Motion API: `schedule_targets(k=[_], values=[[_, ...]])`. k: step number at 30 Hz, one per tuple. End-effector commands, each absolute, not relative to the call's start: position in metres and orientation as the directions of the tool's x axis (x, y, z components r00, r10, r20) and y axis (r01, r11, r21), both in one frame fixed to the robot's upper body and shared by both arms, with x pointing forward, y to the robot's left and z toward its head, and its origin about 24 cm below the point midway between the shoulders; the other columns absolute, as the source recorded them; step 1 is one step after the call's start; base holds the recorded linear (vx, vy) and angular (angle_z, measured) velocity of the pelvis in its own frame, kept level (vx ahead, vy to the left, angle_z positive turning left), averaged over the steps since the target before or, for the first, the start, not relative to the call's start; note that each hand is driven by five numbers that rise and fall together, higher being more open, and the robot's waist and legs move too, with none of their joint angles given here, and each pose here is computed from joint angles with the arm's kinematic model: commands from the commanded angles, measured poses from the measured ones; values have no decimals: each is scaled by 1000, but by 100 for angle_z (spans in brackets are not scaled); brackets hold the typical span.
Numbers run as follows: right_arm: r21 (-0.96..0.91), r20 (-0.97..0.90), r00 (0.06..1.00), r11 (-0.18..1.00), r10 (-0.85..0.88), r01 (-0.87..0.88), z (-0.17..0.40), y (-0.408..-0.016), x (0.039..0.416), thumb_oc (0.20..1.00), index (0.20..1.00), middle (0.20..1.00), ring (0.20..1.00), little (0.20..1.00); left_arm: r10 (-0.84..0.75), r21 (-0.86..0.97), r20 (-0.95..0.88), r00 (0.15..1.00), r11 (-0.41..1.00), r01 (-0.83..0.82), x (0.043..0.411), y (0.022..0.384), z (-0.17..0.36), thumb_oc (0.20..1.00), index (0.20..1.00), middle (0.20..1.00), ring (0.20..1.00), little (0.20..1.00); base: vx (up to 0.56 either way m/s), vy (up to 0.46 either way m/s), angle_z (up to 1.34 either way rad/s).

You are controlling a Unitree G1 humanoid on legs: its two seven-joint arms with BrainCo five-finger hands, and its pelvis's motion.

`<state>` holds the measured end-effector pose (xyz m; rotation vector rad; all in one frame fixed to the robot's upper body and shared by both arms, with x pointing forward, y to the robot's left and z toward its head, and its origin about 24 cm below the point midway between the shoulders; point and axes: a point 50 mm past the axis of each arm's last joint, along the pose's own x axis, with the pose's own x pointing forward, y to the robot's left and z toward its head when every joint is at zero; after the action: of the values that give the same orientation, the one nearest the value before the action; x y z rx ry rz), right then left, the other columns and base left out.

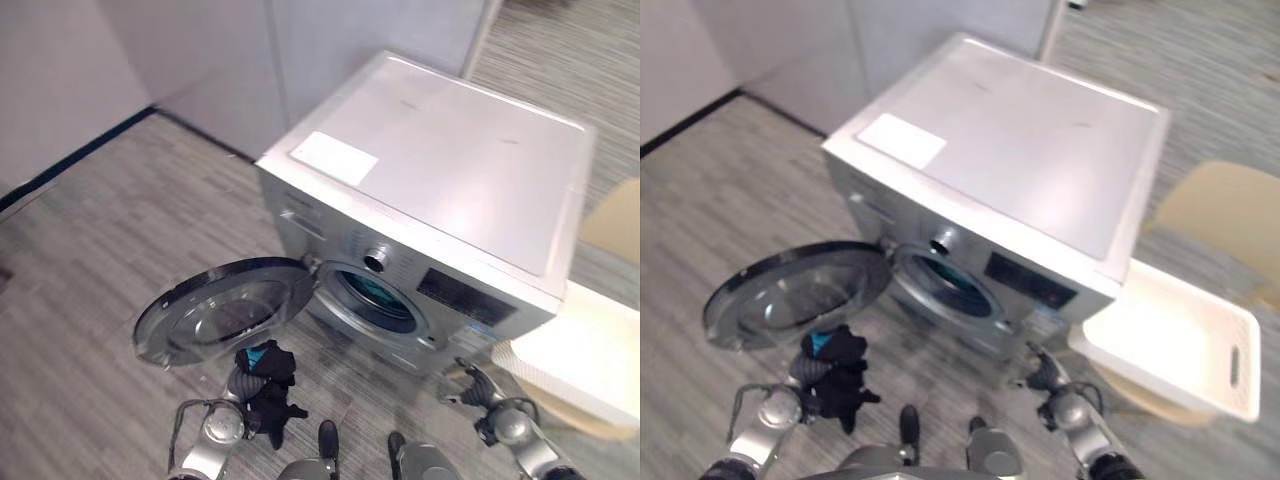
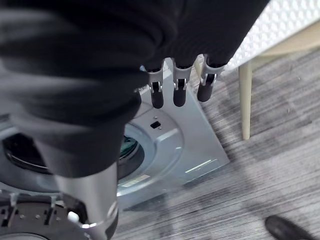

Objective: Grab the laundry basket,head to the washer,open it,put in the laundry and shut it.

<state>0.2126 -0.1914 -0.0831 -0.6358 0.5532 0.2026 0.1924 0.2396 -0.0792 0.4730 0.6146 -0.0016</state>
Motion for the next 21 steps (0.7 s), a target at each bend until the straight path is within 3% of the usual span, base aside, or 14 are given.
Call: schedule_targets(k=[1,6,9,14,21], values=[[-542,-506,862,783,-16,-304,-75,-208,217,1000,1000,1000,1000,1000,153,411,-469,870,909,62,199,244,-65,200,200,200,200,200,66,85,-134],[-533,-514,857,796,-35,-287,-76,-212,214,1000,1000,1000,1000,1000,183,408,-463,867,913,25,198,249,-64,200,200,200,200,200,104,-23,-132],[-532,-502,856,824,-122,-195,-76,-230,210,1000,1000,1000,1000,1000,165,423,-345,924,906,-4,230,242,-41,200,200,200,200,200,-185,-196,28],[-549,-471,868,823,-158,-148,-72,-235,217,1000,1000,1000,1000,1000,208,441,-287,935,895,-64,245,241,-32,200,200,200,200,200,-84,5,-19],[-544,-380,912,835,-158,-82,-56,-227,235,1000,1000,1000,1000,1000,279,493,-37,960,840,-225,281,250,20,200,200,200,200,200,-92,118,-40]])
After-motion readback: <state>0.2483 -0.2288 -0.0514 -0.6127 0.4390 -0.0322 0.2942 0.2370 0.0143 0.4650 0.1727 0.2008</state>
